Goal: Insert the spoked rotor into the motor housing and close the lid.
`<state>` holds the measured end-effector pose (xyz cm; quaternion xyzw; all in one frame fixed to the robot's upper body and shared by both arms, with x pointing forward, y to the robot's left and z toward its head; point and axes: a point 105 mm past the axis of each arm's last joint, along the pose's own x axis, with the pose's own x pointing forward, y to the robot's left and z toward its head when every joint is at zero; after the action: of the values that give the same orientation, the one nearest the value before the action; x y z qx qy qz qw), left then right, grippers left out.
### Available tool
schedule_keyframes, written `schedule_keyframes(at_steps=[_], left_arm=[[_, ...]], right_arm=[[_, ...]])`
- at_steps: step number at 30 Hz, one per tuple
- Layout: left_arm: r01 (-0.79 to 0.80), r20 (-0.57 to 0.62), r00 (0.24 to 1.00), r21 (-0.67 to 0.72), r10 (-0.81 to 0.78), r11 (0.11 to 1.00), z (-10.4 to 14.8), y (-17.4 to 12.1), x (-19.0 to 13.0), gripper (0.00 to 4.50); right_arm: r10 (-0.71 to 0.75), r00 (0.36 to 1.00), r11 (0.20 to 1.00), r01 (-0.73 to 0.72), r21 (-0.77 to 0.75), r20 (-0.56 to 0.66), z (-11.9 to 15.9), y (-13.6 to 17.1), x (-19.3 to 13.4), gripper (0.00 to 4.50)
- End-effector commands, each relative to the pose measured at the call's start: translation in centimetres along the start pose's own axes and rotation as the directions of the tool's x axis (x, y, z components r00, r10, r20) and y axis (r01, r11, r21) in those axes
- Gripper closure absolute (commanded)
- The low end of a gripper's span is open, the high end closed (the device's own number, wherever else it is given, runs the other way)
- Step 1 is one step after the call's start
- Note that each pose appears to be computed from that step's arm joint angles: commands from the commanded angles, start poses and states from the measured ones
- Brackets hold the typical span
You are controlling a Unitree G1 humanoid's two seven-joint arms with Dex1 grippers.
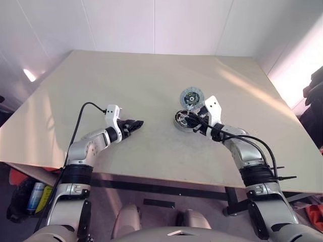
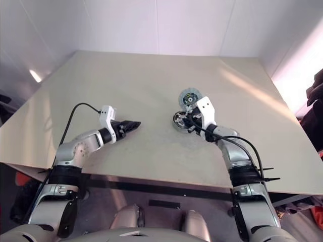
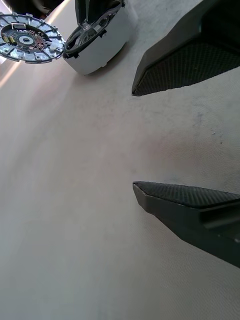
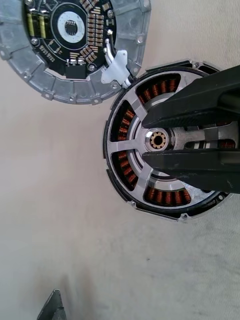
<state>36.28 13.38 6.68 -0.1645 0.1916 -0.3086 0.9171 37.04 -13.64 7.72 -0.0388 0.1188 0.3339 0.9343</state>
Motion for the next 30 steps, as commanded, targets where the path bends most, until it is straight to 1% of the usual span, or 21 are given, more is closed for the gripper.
schedule_keyframes(at_steps=[1,2,3,4,7,11,20,23,25,28,30], left_arm=[[0.013,0.034,0.999,0.041,-0.014,0.999,1.3,-0.5,-0.1,1.62],[0.013,0.034,0.999,0.041,-0.014,0.999,1.4,-0.5,-0.1,1.62],[0.013,0.035,0.999,0.041,-0.014,0.999,1.4,-0.5,0.0,1.62],[0.013,0.035,0.999,0.041,-0.014,0.999,1.4,-0.5,0.0,1.62],[0.015,0.035,0.999,0.041,-0.016,0.999,1.4,-0.5,0.0,1.62],[0.017,0.036,0.999,0.041,-0.019,0.999,1.4,-0.6,0.1,1.62],[0.023,0.042,0.999,0.036,-0.025,0.999,1.5,-0.7,0.1,1.62],[0.026,0.045,0.999,0.036,-0.027,0.999,1.6,-0.7,0.2,1.62],[0.026,0.047,0.999,0.036,-0.027,0.999,1.7,-0.7,0.3,1.62],[0.024,0.047,0.999,0.035,-0.026,0.999,1.7,-0.6,0.2,1.62],[0.023,0.047,0.999,0.034,-0.025,0.999,1.6,-0.6,0.2,1.62]], right_arm=[[0.080,0.992,0.997,-0.080,-0.004,0.100,3.6,1.3,-0.4,4.23],[0.112,0.992,0.992,-0.108,-0.063,0.060,2.9,1.8,-0.5,4.23],[0.111,0.994,0.986,-0.107,-0.126,0.021,2.2,1.9,-0.6,4.23],[0.066,0.998,0.983,-0.067,-0.171,-0.010,1.7,1.3,-0.5,4.23],[0.076,0.997,0.982,-0.079,-0.174,-0.024,1.6,1.3,-0.6,4.23],[0.136,0.989,0.959,-0.147,-0.243,-0.065,0.6,2.3,-1.0,4.23],[0.111,0.991,0.956,-0.127,-0.263,-0.074,0.4,1.6,-1.0,4.23],[0.131,0.989,0.958,-0.144,-0.248,-0.067,0.6,1.8,-1.0,4.23],[0.142,0.988,0.958,-0.153,-0.242,-0.061,0.7,1.9,-1.0,3.49],[0.098,0.993,0.955,-0.111,-0.276,-0.061,0.7,1.3,-0.9,2.52],[0.096,0.993,0.951,-0.111,-0.289,-0.063,0.7,1.3,-0.8,1.80]])
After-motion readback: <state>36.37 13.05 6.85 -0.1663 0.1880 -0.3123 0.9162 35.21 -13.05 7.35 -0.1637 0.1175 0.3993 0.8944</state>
